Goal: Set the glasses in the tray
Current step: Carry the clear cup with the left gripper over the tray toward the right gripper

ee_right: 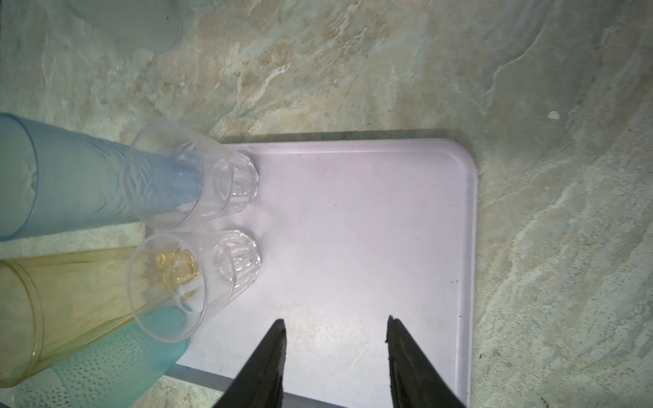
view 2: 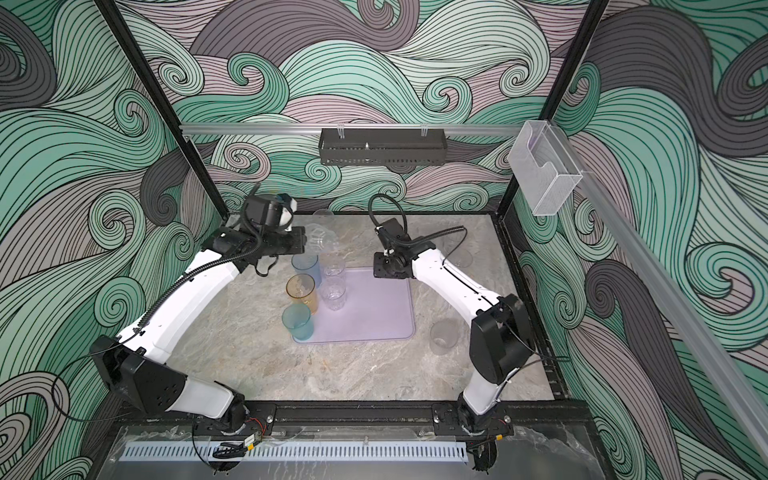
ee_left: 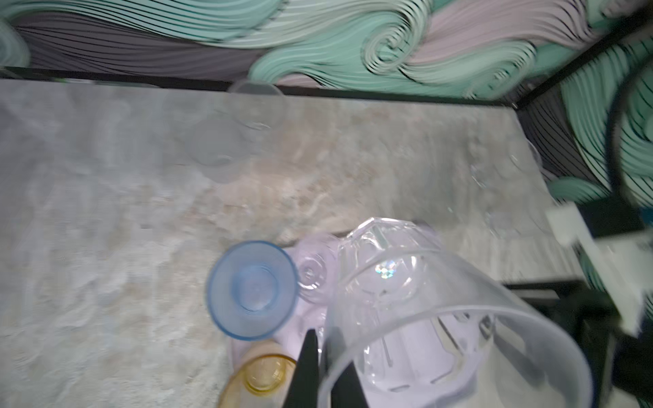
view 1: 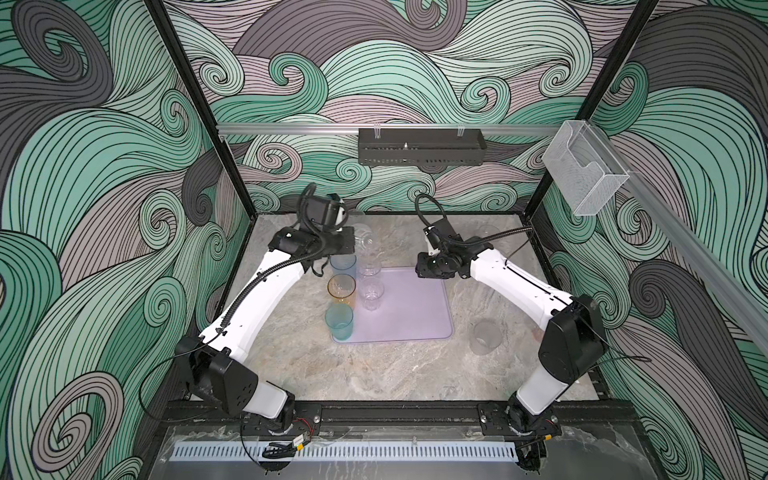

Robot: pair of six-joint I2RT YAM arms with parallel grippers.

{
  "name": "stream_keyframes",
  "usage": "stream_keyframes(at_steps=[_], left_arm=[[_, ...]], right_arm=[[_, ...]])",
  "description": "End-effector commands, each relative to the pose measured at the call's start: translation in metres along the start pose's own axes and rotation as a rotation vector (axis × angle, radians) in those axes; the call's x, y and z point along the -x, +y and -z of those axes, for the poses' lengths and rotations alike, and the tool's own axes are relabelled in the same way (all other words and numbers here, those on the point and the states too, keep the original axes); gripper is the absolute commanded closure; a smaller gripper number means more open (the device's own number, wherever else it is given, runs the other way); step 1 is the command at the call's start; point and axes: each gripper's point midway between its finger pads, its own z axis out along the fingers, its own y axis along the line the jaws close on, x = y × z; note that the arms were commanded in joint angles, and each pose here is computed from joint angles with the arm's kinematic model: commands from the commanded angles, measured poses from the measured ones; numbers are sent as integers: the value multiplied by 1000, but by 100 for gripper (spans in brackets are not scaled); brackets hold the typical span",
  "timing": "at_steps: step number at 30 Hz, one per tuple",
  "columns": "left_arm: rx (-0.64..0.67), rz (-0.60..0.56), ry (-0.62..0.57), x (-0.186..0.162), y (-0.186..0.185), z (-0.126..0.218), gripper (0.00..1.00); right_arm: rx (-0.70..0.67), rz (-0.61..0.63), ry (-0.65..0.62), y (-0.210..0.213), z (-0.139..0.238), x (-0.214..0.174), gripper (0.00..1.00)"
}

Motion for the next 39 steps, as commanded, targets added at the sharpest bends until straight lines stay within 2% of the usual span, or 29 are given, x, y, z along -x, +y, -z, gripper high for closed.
stream_keyframes(at_steps=[1, 8, 13, 19, 27, 34, 39], left_arm=[[-91, -89, 101, -35, -36, 0, 100], [-154, -256, 337, -128, -81, -23, 100], [-94, -338, 526, -172, -71, -39, 100], [-7, -414, 576, -194, -47, -54, 100], [109, -451, 645, -212, -21, -68, 100], [169, -465, 646, -213, -12, -76, 100], [219, -467, 643, -210, -3, -80, 100]], right_arm=[[-4, -48, 8, -19, 9, -2, 53], [10, -92, 17, -32, 6, -3, 53], [40, -117, 29, -27, 1, -9, 53], [41, -106, 49, -23, -5, -16, 53], [56, -62, 81, -2, -14, -29, 53], [54, 21, 146, 17, -21, -62, 53], [40, 48, 200, 16, -25, -93, 54]])
